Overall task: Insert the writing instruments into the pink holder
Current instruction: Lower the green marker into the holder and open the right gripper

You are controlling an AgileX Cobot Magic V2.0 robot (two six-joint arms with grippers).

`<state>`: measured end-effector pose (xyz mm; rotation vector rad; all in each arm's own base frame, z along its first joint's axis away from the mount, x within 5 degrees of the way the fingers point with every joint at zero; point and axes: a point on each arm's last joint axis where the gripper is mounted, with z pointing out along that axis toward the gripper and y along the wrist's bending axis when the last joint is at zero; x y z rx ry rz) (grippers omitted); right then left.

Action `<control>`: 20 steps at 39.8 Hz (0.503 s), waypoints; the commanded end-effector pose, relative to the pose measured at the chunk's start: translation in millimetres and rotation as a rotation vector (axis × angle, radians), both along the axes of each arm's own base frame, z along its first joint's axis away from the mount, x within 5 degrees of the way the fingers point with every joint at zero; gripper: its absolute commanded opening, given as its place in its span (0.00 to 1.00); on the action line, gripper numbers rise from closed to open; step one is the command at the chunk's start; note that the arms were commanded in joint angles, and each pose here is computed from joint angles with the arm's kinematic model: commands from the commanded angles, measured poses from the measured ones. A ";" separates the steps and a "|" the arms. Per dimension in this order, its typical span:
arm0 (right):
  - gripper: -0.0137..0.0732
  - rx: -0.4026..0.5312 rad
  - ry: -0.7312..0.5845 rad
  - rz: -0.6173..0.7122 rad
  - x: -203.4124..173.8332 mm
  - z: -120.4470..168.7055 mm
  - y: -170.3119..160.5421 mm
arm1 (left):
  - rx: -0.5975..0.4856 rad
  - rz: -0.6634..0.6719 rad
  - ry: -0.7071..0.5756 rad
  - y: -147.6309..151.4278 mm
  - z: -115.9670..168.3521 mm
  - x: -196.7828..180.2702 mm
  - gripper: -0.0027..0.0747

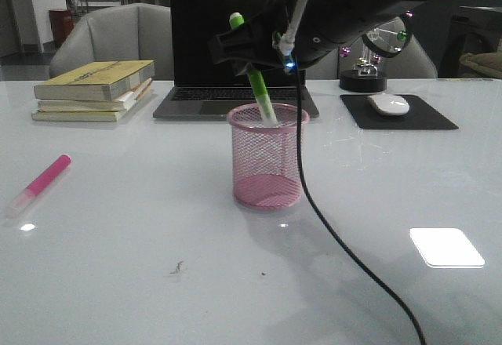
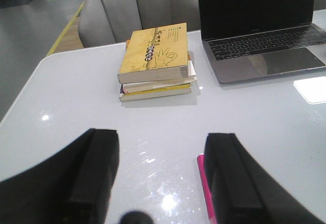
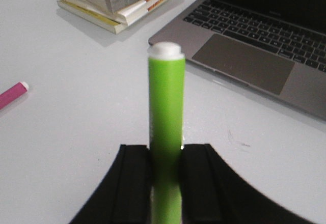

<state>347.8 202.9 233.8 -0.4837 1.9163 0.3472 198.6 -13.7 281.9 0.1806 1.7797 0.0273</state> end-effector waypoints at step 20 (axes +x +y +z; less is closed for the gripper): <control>0.60 0.062 -0.116 -0.039 -20.3 83.2 -32.2 | -0.027 -0.002 -0.128 -0.3 21.8 3.0 0.60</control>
